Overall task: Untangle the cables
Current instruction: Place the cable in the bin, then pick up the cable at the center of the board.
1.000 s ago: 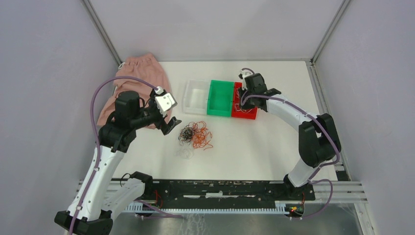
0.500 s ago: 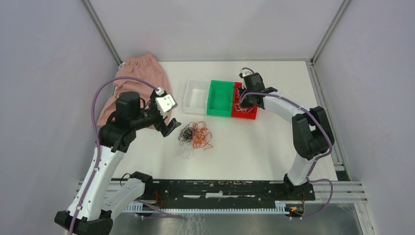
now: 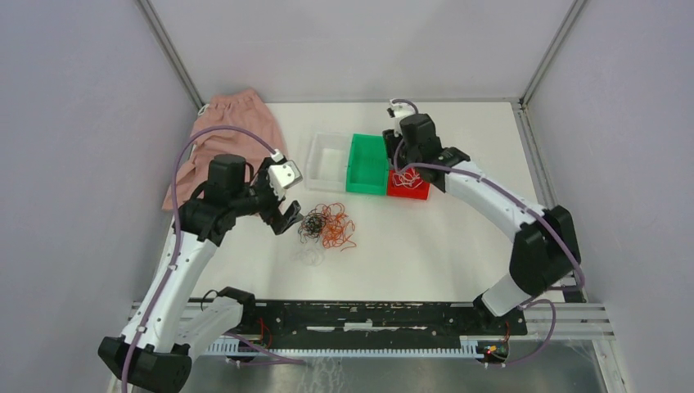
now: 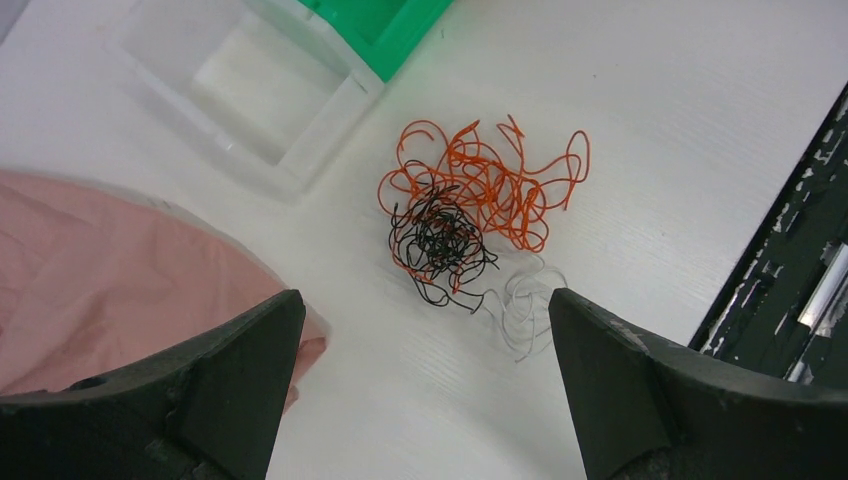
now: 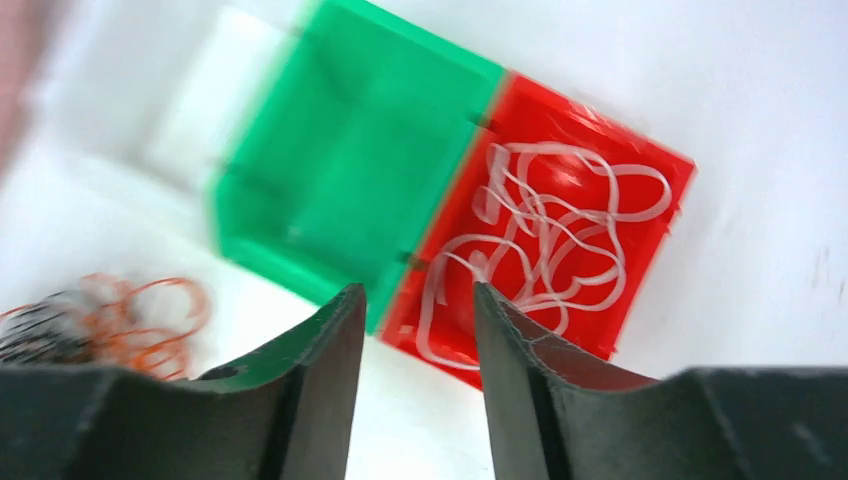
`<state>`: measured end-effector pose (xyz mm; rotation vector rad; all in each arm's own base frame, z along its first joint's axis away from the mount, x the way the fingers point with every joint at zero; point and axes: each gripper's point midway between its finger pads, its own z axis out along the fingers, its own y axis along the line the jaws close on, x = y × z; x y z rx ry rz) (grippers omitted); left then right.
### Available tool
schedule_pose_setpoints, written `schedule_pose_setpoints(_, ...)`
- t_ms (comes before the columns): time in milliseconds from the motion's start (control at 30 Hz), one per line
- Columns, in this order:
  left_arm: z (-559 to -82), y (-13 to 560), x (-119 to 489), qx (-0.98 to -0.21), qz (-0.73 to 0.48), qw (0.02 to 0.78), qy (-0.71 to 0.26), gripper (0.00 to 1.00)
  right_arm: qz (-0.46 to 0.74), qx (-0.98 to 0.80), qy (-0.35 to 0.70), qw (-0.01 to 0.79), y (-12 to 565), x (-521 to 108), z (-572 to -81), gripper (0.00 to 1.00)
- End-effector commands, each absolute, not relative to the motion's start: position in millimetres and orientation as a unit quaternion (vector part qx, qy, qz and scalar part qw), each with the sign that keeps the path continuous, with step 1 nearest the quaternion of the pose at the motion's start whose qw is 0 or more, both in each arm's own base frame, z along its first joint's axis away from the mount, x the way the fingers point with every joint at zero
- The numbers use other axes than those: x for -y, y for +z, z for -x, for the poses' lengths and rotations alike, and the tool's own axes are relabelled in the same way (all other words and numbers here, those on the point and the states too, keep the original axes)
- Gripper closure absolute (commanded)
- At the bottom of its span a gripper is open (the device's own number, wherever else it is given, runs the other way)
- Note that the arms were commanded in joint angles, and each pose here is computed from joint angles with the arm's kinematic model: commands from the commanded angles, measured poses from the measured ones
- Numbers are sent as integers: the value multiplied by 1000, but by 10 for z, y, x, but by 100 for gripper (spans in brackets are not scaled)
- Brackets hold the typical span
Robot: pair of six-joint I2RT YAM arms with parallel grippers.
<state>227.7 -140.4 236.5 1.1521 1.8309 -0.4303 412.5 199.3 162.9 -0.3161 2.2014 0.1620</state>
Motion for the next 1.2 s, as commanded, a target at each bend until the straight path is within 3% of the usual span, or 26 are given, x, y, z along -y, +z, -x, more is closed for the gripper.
schedule_pose_setpoints(0, -2431, 2272, 1263, -751, -455, 451, -161, 1, 208, -816, 111, 527, 2336, -2488, -3698, 47)
schedule_pose_setpoints(167, -2634, 2215, 1014, -780, -409, 444, -165, 1, 321, -752, 246, 520, 2333, -3241, -2753, 43)
schedule_pose_setpoints(367, -2711, 2142, 950, -791, -392, 439, -168, 1, 446, -737, 305, 406, 1725, -4098, -1740, 44)
schedule_pose_setpoints(500, -2713, 2181, 948, -792, -385, 444, -167, 1, 455, -750, 305, 371, 1304, -4361, -1624, 44)
schedule_pose_setpoints(867, -2653, 2265, 948, -786, -391, 450, -164, 1, 454, -777, 252, 356, 631, -4729, -1885, 45)
schedule_pose_setpoints(1000, -2623, 2284, 941, -783, -395, 453, -161, 1, 452, -784, 233, 356, 513, -4733, -1950, 58)
schedule_pose_setpoints(1167, -2612, 2305, 940, -779, -400, 456, -158, 1, 447, -786, 231, 360, 630, -4676, -1954, 91)
